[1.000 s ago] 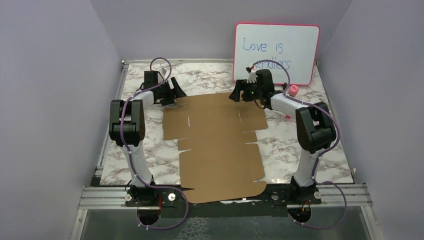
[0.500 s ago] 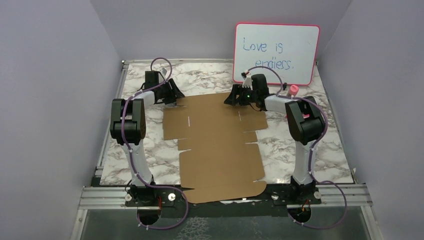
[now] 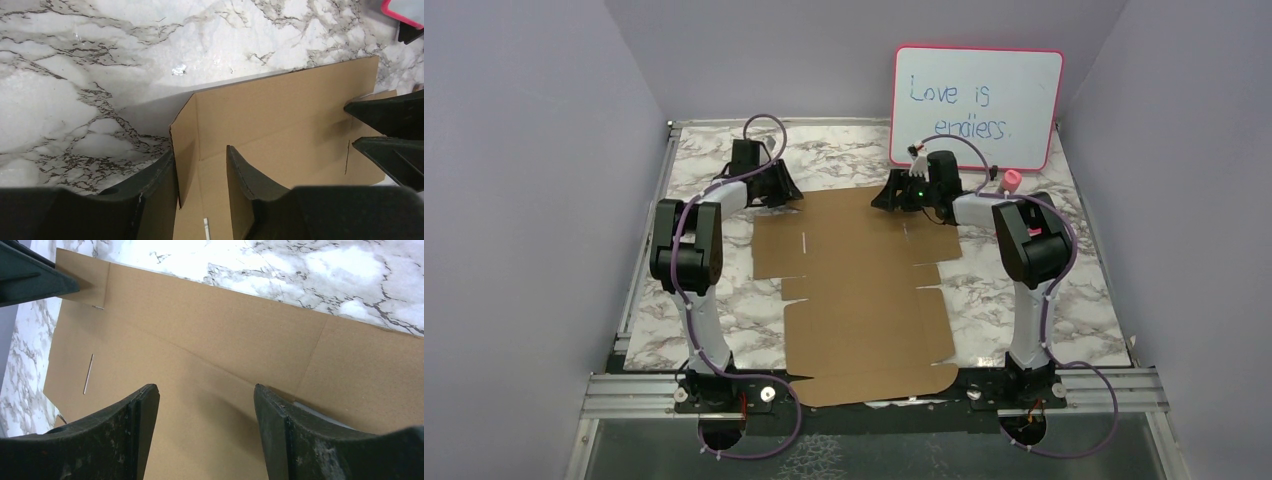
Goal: Fold the paper box
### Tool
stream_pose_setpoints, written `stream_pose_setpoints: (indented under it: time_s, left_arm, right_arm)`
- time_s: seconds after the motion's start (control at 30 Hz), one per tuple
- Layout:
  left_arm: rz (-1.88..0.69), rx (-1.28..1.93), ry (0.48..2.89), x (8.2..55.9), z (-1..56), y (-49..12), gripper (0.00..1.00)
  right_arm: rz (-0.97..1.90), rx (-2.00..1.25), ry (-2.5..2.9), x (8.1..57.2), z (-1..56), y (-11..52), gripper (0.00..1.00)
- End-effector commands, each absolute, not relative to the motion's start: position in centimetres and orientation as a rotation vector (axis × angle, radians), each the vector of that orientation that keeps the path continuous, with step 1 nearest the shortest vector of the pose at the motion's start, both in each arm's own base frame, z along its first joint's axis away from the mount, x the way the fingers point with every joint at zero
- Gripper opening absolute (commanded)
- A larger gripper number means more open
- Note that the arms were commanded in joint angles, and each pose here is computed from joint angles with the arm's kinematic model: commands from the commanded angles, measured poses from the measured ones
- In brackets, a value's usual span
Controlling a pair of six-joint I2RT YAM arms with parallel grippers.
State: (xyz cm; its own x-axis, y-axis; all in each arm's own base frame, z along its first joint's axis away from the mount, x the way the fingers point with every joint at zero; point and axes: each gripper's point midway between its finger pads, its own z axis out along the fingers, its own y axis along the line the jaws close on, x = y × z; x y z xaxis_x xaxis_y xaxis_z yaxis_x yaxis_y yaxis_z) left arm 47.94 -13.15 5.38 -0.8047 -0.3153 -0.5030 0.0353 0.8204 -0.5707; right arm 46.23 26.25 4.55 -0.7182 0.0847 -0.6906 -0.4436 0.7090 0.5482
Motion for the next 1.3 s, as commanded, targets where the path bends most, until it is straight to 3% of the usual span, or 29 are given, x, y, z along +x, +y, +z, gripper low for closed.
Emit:
stream_pose_setpoints:
  time_s: [0.0, 0.23, 0.73, 0.9, 1.27]
  left_arm:
    - [-0.625, -0.139, 2.35, 48.8, 9.2, -13.2, 0.4]
    - [-0.477, -0.087, 2.371, 48.9, 9.9, -13.8, 0.51]
    - [-0.389, -0.036, 2.399, 49.3, 9.2, -15.0, 0.6]
    - [-0.3, -0.047, 2.361, 50.3, 11.4, -13.8, 0.69]
    - [-0.364, -0.01, 2.251, 50.0, 17.1, -15.2, 0.77]
  right_arm:
    - [0.978, -0.279, 2.275, 44.3, 1.4, 27.2, 0.74]
    - [0.954, -0.277, 2.278, 44.2, 1.3, 27.3, 0.74]
    - [0.959, -0.279, 2.244, 44.3, 2.6, 27.3, 0.75]
    - [0.952, -0.304, 2.19, 44.9, 5.1, 27.5, 0.77]
    - [0.855, -0.297, 2.122, 46.5, 10.0, 25.2, 0.84]
